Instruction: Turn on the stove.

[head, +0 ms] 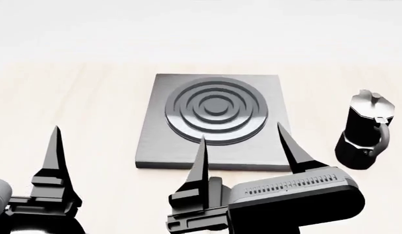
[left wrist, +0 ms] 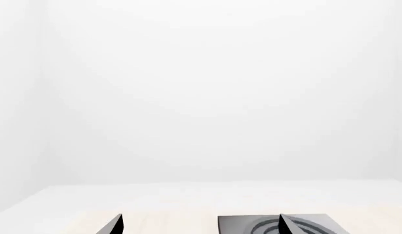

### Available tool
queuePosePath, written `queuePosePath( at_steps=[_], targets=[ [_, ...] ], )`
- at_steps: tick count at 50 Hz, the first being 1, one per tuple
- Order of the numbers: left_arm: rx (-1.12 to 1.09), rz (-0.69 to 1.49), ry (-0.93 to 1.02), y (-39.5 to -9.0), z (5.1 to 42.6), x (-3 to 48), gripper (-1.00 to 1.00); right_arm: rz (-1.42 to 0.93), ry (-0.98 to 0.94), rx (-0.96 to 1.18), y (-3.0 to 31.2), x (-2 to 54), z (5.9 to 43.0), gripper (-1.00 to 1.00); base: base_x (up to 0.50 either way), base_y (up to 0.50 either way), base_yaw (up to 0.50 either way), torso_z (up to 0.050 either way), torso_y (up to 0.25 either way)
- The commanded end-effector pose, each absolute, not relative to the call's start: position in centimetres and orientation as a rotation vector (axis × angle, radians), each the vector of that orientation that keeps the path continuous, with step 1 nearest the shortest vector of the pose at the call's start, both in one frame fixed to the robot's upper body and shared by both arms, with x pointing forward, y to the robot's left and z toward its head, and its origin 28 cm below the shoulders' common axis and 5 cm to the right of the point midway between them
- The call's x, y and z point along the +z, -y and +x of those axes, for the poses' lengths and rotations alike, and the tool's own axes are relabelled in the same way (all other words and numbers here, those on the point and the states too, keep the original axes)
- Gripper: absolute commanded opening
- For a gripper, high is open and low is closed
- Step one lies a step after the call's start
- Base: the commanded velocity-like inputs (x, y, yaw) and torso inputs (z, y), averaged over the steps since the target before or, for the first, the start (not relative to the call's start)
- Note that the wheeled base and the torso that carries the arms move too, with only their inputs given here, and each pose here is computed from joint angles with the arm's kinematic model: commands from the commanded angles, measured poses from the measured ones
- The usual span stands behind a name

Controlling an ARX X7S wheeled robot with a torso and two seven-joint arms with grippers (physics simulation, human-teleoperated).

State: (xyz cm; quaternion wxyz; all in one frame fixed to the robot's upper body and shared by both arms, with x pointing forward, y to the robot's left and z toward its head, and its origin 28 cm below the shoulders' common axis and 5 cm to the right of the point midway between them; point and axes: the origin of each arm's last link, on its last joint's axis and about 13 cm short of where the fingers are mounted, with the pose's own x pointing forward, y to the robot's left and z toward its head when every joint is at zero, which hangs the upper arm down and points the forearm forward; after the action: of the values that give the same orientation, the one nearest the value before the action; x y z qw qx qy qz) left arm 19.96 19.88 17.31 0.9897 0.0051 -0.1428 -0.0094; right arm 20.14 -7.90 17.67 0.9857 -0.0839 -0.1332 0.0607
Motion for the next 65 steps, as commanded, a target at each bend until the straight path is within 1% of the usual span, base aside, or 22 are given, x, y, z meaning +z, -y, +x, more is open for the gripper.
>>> queuePosePath(
  at_steps=[1,11,46,51,52,57,58,65],
  targets=[
    [-0.022,0.010,0.286,-19.8,19.9,17.4,1.00,-0.164,0.266,0.126,7.9,17.6,20.2,1.00,0.25,0.00,0.00,0.000,0.000],
    [-0.022,0.006,0.289,-19.8,19.8,17.4,1.00,-0.142,0.238,0.123,7.8,17.0,20.7,1.00,0.14,0.00,0.00,0.000,0.000],
    [-0.027,0.005,0.284,-19.8,19.8,17.4,1.00,-0.072,-0.098,0.157,6.7,13.7,22.7,1.00,0.00,0.00,0.00,0.000,0.000],
    [-0.026,0.006,0.282,-19.8,19.9,17.4,1.00,-0.067,-0.110,0.166,6.6,13.6,22.8,1.00,0.00,0.00,0.00,0.000,0.000],
    [-0.027,0.006,0.281,-19.8,19.9,17.3,1.00,-0.032,-0.126,0.163,6.6,13.6,22.8,1.00,0.00,0.00,0.00,0.000,0.000],
    [-0.028,0.006,0.282,-19.8,19.9,17.3,1.00,-0.045,-0.145,0.168,6.4,13.3,22.9,1.00,0.00,0.00,0.00,0.000,0.000],
    [-0.027,0.007,0.282,-19.8,19.9,17.3,1.00,-0.037,-0.190,0.167,6.3,13.2,23.0,1.00,0.00,0.00,0.00,0.000,0.000],
    [-0.026,0.006,0.281,-19.8,19.9,17.3,1.00,-0.049,-0.212,0.154,6.2,12.8,23.2,1.00,0.00,0.00,0.00,0.000,0.000]
  ],
)
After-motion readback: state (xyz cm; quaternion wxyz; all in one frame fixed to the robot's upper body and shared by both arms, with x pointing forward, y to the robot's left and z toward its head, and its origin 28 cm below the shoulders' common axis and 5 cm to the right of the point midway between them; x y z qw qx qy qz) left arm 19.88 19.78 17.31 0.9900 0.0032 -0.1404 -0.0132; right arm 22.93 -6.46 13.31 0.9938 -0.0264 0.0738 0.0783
